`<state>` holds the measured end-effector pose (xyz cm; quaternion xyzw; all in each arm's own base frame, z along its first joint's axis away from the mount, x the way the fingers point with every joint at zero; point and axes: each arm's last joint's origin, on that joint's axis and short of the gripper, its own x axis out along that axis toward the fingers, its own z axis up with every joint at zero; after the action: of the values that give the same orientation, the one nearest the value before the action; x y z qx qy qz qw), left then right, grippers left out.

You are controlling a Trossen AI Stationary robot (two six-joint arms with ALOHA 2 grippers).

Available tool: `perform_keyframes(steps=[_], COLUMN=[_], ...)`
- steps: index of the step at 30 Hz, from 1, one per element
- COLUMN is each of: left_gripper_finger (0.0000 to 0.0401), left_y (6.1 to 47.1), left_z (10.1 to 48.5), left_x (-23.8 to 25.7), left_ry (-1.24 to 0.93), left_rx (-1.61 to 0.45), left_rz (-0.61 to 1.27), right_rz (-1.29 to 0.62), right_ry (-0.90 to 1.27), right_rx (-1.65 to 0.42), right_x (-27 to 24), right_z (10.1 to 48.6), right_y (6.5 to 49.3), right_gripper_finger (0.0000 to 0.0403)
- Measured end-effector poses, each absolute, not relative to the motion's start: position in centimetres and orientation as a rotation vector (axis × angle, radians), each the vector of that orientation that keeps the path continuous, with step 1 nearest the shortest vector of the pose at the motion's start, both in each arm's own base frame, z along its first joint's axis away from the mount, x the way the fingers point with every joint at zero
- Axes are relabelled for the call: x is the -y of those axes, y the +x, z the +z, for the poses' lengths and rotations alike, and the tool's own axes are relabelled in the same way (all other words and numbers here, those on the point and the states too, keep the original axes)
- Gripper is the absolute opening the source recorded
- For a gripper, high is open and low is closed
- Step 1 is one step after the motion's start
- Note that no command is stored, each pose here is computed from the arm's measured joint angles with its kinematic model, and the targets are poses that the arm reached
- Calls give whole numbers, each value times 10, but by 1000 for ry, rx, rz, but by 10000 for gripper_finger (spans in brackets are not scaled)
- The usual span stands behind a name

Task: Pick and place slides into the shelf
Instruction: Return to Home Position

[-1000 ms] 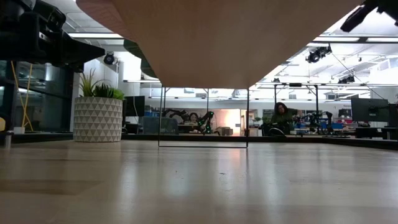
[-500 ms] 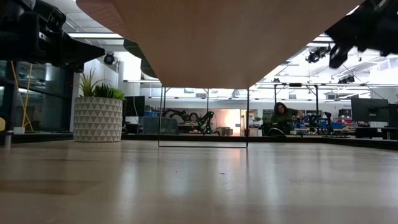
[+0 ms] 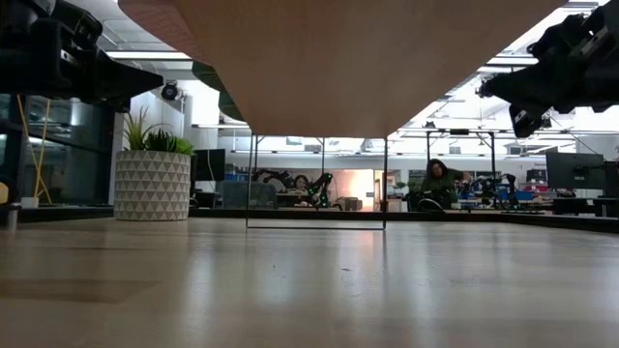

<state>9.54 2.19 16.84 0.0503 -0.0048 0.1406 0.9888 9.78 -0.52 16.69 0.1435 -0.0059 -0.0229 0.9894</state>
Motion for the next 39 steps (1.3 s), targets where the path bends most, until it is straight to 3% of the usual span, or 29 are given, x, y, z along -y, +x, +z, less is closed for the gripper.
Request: perform_keyframes(steps=[39], left_gripper_finger=[1], left_y=[95], left_z=[168], left_x=[-22], left_ry=[101], left_rx=[9], left_rz=[282], right_rz=[-50], right_ry=[261], right_rx=[8], right_x=[5], right_z=[167], right_y=[98], right_gripper_finger=[0])
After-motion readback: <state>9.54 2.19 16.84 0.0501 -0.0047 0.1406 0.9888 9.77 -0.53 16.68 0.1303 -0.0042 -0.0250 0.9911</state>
